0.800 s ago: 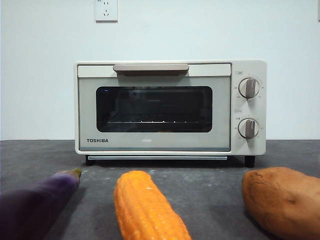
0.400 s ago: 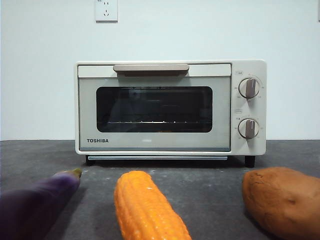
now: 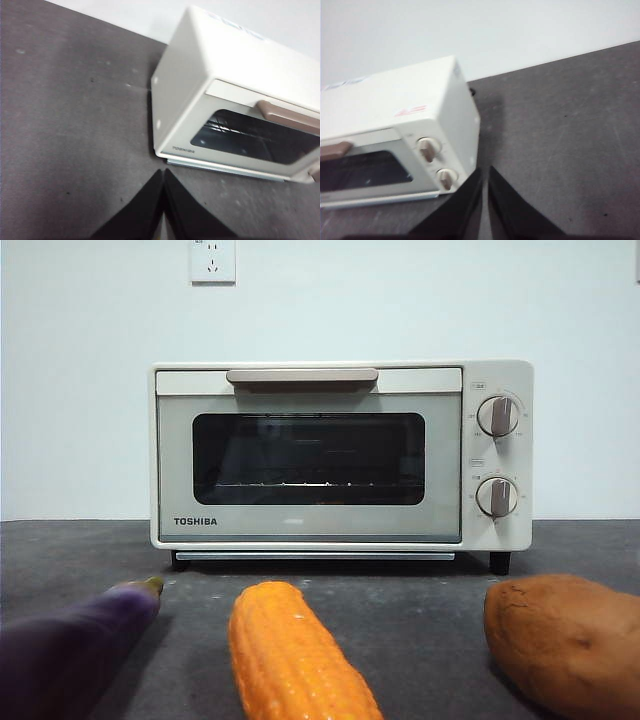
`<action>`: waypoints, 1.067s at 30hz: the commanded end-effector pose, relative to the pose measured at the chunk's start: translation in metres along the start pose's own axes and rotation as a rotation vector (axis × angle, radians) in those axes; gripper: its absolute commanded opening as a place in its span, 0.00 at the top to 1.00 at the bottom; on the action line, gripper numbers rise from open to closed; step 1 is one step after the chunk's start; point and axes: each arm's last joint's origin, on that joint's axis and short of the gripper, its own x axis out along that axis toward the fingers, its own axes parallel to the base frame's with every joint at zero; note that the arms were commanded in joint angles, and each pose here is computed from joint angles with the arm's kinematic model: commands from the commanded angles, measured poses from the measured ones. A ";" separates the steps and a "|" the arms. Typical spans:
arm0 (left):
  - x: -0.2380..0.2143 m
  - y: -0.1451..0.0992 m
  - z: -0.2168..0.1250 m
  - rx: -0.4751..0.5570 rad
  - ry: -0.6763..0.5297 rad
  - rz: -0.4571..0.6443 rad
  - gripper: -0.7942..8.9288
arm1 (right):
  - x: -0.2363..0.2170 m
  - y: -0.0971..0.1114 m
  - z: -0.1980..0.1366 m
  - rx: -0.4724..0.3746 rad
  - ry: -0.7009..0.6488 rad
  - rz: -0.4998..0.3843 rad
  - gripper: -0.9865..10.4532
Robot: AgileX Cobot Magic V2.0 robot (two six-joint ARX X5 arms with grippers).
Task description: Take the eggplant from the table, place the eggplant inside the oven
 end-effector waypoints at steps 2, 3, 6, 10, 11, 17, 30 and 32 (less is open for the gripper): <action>-0.001 -0.008 0.019 0.055 0.040 -0.043 0.91 | -0.006 0.008 0.020 -0.059 0.035 0.026 0.91; 0.000 -0.010 0.023 0.062 0.058 -0.054 0.91 | -0.007 0.010 0.025 -0.067 0.052 0.045 0.91; 0.000 -0.015 0.033 0.074 0.099 -0.074 0.91 | -0.008 0.016 0.037 -0.064 0.112 0.107 0.88; 0.000 -0.019 0.043 0.084 0.109 -0.081 0.91 | -0.006 0.020 0.048 -0.042 0.178 0.154 0.75; 0.000 -0.020 0.045 0.085 0.107 -0.082 0.91 | -0.004 0.021 0.049 -0.030 0.195 0.170 0.71; -0.002 -0.023 0.052 0.093 0.083 -0.093 0.91 | 0.011 0.028 0.054 0.084 0.268 0.387 0.60; -0.002 -0.023 0.052 0.093 0.082 -0.101 0.91 | 0.061 0.057 0.044 0.174 0.538 0.626 0.60; -0.002 -0.023 0.052 0.093 0.082 -0.101 0.91 | 0.071 0.066 0.038 0.154 0.588 0.617 0.60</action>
